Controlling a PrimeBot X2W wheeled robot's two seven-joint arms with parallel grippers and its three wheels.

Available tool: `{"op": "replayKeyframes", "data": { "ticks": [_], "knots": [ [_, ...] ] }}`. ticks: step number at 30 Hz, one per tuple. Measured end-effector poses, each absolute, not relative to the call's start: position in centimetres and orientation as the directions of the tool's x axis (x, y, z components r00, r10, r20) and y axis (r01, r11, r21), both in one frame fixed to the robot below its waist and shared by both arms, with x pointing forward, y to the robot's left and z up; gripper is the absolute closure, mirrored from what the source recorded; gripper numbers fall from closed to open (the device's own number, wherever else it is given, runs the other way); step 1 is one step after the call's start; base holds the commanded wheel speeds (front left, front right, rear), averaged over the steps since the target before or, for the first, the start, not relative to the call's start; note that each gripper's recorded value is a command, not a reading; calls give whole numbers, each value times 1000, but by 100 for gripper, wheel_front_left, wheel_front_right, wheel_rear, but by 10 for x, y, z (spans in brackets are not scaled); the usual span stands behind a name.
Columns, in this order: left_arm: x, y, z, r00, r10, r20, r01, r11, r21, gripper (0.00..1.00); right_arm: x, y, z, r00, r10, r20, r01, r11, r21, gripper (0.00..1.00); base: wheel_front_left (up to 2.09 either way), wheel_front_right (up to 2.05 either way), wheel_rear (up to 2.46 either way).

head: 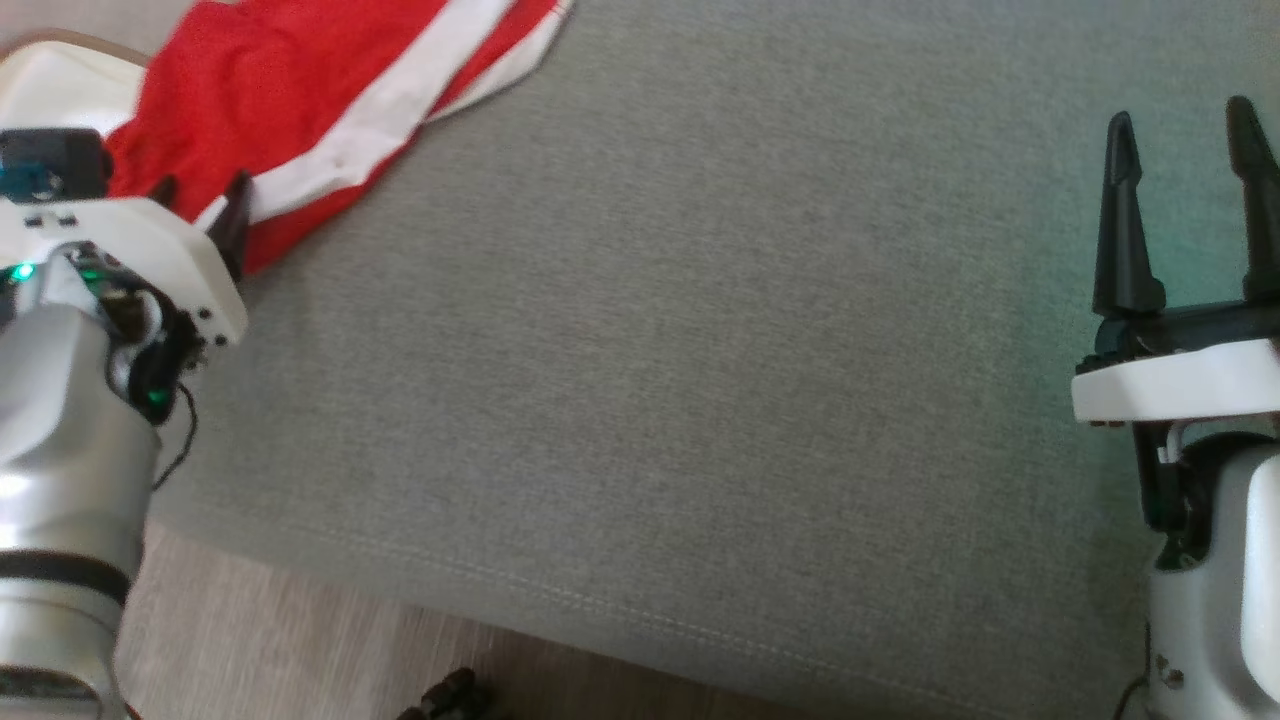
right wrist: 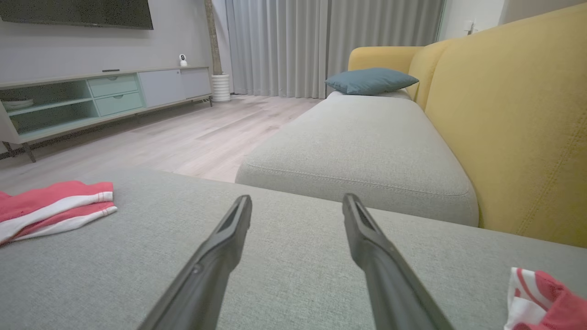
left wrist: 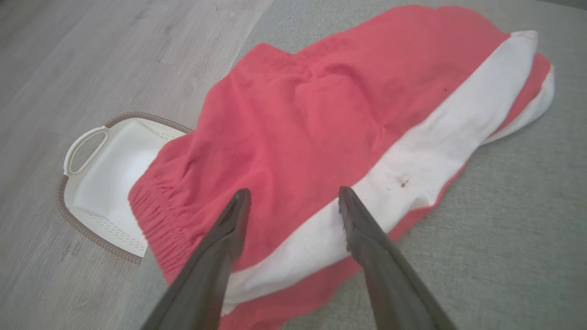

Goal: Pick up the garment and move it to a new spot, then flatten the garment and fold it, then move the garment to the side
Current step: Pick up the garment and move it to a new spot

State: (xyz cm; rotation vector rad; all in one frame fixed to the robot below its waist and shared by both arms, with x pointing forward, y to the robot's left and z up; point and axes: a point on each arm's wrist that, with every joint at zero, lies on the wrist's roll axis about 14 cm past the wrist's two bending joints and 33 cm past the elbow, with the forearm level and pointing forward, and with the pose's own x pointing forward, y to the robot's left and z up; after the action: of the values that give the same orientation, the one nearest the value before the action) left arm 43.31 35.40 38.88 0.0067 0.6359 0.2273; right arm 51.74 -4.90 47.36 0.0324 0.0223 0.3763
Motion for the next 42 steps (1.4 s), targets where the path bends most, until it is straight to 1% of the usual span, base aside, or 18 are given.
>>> {"op": "replayKeyframes", "data": {
  "ticks": [8,13,14,15,19,23,24,27,32,37,42],
  "knots": [
    [439,350,347,640,190,-745,-192,978,85,0,521,-70,457,946,321,-55,-320,947,23,0,0,0,0],
    [445,348,340,599,172,-782,-197,978,64,0,522,-76,451,949,307,-68,-306,952,21,0,0,0,0],
    [445,346,340,597,166,-785,-195,979,59,65,522,-77,451,950,306,-68,-305,952,21,0,0,0,0],
    [446,344,340,597,158,-786,-189,981,54,100,522,-77,452,950,305,-67,-305,952,20,0,0,0,0],
    [447,341,345,615,145,-775,-176,983,45,100,521,-77,455,950,305,-63,-305,952,18,0,0,0,0],
    [447,338,357,677,139,-723,-147,988,52,100,517,-79,466,953,301,-35,-300,953,25,0,0,0,0],
    [450,336,367,723,134,-678,-133,990,54,100,515,-81,474,955,296,-15,-296,955,33,0,0,0,0],
    [462,336,393,804,129,-581,-127,991,45,100,510,-85,484,958,288,11,-288,956,47,0,0,0,0],
    [481,318,437,902,81,-425,-85,996,10,100,499,-96,504,963,261,62,-265,961,78,0,0,0,0],
    [500,284,482,960,-13,-279,6,1000,-26,100,485,-112,521,969,222,104,-233,967,101,0,0,0,0],
    [516,233,518,976,-139,-168,130,989,-65,100,471,-132,536,975,173,143,-190,975,116,0,0,0,0]
  ]
}}
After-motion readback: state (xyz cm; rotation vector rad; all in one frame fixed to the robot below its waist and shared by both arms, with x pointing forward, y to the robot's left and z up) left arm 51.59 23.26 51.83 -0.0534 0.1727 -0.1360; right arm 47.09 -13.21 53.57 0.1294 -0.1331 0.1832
